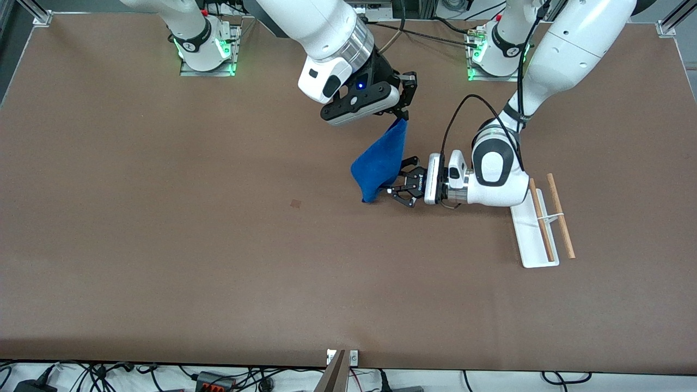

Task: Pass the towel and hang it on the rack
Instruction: 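Hold the towel up while the left gripper reaches and grasps it, then open the right gripper while the left gripper carries the towel away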

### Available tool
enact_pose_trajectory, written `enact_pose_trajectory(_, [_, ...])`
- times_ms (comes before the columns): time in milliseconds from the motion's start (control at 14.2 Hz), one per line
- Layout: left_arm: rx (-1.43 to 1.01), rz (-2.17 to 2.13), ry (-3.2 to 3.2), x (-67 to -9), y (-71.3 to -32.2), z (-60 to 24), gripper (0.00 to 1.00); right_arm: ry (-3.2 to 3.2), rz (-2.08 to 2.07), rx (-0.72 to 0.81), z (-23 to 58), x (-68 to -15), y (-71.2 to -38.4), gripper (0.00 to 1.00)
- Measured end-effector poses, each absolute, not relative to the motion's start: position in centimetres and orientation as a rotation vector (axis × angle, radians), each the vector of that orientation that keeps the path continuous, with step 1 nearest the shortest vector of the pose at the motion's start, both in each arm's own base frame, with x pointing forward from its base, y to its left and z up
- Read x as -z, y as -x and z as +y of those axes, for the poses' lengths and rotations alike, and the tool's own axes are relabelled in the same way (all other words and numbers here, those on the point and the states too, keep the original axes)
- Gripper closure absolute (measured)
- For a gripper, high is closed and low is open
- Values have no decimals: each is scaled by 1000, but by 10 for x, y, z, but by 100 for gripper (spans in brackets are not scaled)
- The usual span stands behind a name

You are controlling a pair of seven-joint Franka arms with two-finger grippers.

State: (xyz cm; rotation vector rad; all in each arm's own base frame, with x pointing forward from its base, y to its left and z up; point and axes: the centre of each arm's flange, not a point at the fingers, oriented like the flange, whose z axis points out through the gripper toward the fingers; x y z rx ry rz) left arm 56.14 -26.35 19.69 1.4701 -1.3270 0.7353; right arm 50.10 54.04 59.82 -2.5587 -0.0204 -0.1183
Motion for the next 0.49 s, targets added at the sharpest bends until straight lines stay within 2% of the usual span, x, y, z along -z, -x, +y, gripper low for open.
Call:
enact_pose_trajectory(141, [-686,-1263,-1513,-197,-562,-263,93,2559,-20,119,540,-598,-501,98])
enact_pose_trajectory(212, [-665,-1250,-1527,-198,-563,-263,98,2559,-19,119,540,-598,-502,98])
enact_pose_trajectory(495, [-621,-1275,-1573,-214,-575,-252,97,2567,-32,127,537,-594,-506,98])
